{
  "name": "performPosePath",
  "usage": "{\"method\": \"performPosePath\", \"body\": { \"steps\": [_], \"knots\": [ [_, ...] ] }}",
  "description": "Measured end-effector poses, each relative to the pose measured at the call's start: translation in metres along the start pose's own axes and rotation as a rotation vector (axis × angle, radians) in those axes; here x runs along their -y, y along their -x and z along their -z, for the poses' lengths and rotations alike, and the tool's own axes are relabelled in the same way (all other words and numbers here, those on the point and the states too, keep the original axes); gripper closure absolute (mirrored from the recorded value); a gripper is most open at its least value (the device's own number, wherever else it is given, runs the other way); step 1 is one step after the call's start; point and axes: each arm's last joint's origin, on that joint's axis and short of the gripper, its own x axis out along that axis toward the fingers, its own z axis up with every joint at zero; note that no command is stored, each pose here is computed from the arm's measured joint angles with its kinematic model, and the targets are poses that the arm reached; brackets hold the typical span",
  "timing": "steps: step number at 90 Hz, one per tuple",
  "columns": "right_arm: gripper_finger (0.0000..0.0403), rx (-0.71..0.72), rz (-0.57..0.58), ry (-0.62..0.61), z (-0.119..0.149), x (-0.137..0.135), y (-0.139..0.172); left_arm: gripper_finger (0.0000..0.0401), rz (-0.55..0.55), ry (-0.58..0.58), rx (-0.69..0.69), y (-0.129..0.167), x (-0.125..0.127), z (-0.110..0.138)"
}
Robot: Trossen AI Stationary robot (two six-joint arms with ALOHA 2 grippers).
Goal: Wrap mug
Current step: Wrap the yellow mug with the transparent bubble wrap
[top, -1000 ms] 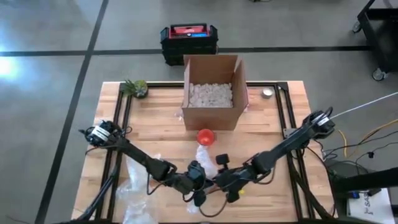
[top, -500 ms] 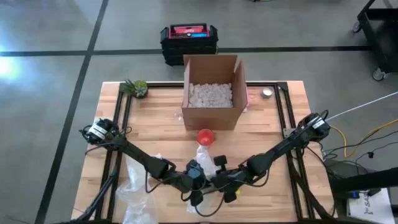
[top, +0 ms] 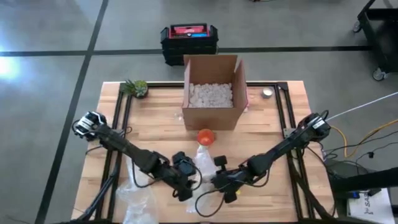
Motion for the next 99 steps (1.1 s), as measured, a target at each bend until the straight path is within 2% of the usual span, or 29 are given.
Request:
{"method": "performPosePath", "body": {
  "steps": [7,16,27,33,41,50,64,82,92,99],
  "knots": [
    [0.0389,0.001,0.0,0.001,0.0,0.0,0.0,0.0253,0.026,0.036,-0.051,-0.008,0.004,0.017],
    [0.0389,0.002,0.0,0.008,0.0,0.0,0.0,0.0274,0.081,0.046,-0.054,-0.023,0.012,0.036],
    [0.0389,0.003,0.0,0.009,0.0,0.0,0.0,0.0302,0.229,0.055,0.067,-0.032,0.027,0.035],
    [0.0389,0.004,0.0,0.009,0.0,0.0,0.0,0.0317,0.258,0.025,0.176,-0.034,0.032,0.027],
    [0.0389,0.005,0.0,0.009,0.0,0.0,0.0,0.0336,0.239,-0.017,0.284,-0.035,0.031,0.016],
    [0.0389,0.005,0.0,0.007,0.0,0.0,0.0,0.0352,0.19,-0.023,0.344,-0.038,0.024,0.004],
    [0.0389,-0.005,0.0,0.011,0.0,0.001,0.004,0.0366,0.136,-0.014,0.33,-0.055,0.009,-0.003],
    [0.0389,-0.056,0.006,0.024,-0.017,0.008,0.035,0.0373,0.113,-0.009,0.283,-0.075,0.001,0.0],
    [0.0389,-0.017,-0.008,0.022,-0.028,0.006,0.045,0.0377,0.111,-0.009,0.279,-0.078,0.0,0.0],
    [0.0389,0.068,-0.053,0.026,-0.036,0.0,0.044,0.0379,0.111,-0.009,0.279,-0.078,0.0,0.0]
  ]
}}
